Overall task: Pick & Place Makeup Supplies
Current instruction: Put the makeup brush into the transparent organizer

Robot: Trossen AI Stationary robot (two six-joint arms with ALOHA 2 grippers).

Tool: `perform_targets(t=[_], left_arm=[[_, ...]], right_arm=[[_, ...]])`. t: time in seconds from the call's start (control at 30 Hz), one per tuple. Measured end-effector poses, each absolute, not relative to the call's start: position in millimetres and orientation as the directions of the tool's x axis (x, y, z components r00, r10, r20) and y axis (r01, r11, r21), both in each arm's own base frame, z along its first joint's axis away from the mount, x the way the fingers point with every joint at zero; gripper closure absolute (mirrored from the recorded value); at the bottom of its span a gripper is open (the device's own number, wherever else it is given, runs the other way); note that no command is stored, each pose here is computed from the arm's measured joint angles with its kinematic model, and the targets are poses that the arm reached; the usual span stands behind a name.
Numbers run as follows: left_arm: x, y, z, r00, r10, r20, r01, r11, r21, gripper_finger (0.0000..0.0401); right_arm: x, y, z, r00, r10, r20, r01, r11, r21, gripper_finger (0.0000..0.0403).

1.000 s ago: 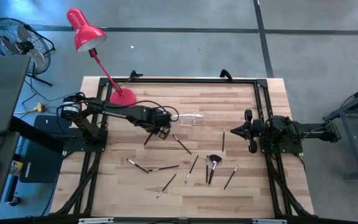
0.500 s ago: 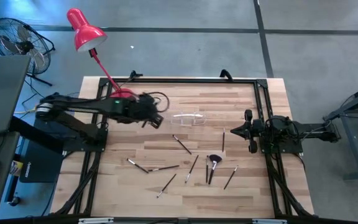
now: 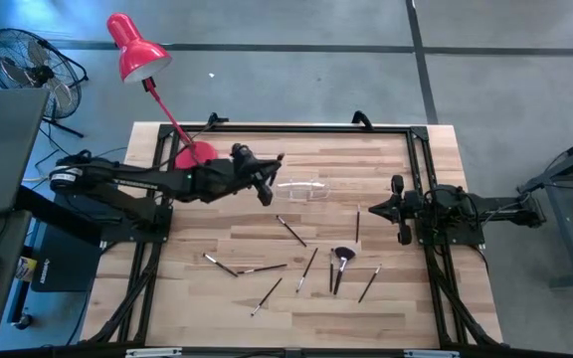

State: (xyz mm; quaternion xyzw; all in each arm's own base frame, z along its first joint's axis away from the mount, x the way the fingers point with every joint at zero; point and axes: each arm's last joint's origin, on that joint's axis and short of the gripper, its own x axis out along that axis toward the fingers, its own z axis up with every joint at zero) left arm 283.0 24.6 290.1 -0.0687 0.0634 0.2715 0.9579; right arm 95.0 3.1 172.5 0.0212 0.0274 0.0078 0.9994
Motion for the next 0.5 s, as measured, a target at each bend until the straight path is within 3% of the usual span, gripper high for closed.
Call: perform_targets(t=[0.13,0.5], left_arm=[[290.6,38.0,278.1,0.887,0.449,-0.108,-0.459,0.884,-0.092,0.0364],[306.7,70.1,247.0,0.909,0.395,-0.135,-0.412,0.901,-0.135,0.0362]], right_arm=[[95.1,3.1,172.4,0.998,0.016,-0.056,-0.014,0.999,0.043,0.0398],[95.2,3.1,172.4,0.998,0.017,-0.057,-0.014,0.999,0.043,0.0398]])
